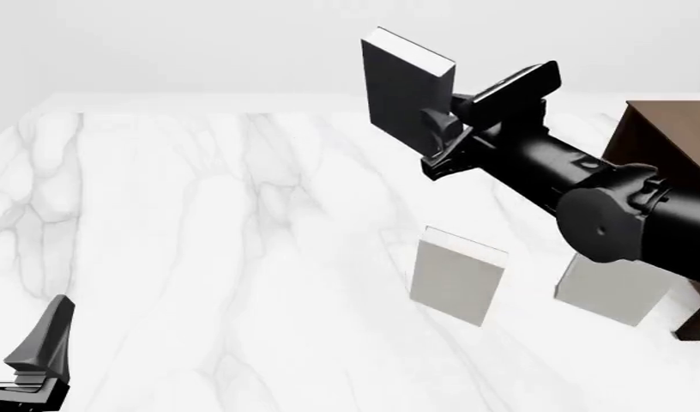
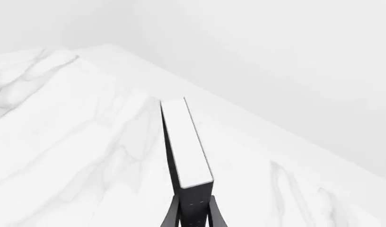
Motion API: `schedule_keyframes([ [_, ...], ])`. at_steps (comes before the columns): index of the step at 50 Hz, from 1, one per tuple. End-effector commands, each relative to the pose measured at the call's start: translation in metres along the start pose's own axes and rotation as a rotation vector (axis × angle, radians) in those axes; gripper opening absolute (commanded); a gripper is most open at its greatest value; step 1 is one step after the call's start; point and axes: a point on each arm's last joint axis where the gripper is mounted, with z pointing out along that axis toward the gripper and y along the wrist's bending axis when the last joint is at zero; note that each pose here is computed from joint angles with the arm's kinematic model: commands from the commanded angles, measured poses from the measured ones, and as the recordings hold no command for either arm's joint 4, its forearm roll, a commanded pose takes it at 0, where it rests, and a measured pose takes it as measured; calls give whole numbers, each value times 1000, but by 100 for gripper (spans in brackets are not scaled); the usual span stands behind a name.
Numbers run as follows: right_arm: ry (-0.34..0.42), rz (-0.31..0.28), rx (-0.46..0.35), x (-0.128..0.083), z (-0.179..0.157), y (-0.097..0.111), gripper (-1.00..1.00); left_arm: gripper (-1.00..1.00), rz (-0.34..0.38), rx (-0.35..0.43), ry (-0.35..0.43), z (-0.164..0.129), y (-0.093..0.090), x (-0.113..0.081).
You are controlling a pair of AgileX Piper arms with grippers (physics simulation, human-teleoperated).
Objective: Pick up the book on the left and place it on top of the shelf.
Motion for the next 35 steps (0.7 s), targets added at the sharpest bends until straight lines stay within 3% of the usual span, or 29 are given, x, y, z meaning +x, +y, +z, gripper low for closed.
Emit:
schedule_keyframes([
  [1, -17, -16, 61, -7, -18, -18, -100, 100, 0, 0, 0, 0, 0, 0],
  [19, 12, -116, 225, -13, -57, -62, -100, 100, 0, 0, 0, 0, 0, 0],
  [35, 39, -195, 318, -14, -78, -82, -100, 100, 0, 0, 0, 0, 0, 0],
])
